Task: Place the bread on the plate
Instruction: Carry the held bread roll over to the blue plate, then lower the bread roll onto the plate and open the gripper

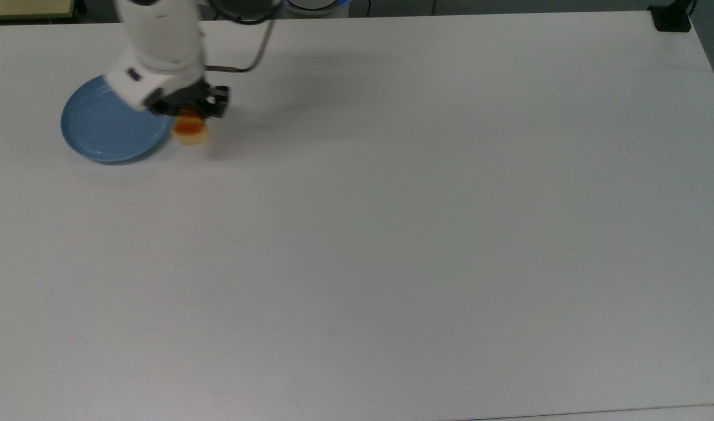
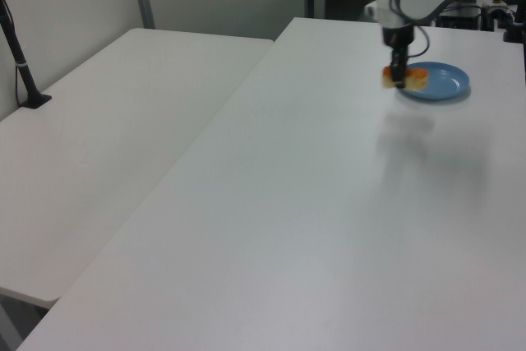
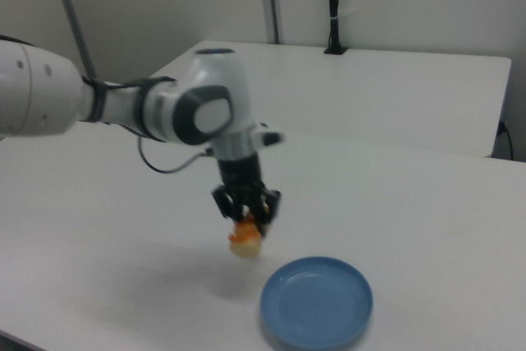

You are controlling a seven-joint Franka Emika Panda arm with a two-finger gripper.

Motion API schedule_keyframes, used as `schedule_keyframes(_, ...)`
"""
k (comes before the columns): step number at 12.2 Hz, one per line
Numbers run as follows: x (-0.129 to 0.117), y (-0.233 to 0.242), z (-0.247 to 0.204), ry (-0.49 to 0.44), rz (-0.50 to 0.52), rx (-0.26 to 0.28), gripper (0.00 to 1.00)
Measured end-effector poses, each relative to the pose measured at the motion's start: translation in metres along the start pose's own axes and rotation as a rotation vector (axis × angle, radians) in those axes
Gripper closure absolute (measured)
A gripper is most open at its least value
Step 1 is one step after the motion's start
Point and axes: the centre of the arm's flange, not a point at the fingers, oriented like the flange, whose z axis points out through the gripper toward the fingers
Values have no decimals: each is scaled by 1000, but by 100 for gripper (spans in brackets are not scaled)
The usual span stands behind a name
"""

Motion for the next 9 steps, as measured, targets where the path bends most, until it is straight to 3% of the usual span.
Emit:
schedule_keyframes(3,-25,94,44,31,41,2,63)
schedule_keyframes(5,-32,124,67,49,49,-4,60)
schedule_keyframes(7,-29,128,80,57,49,-7,58)
schedule_keyframes(9,-25,126,84,55,43,-5,48)
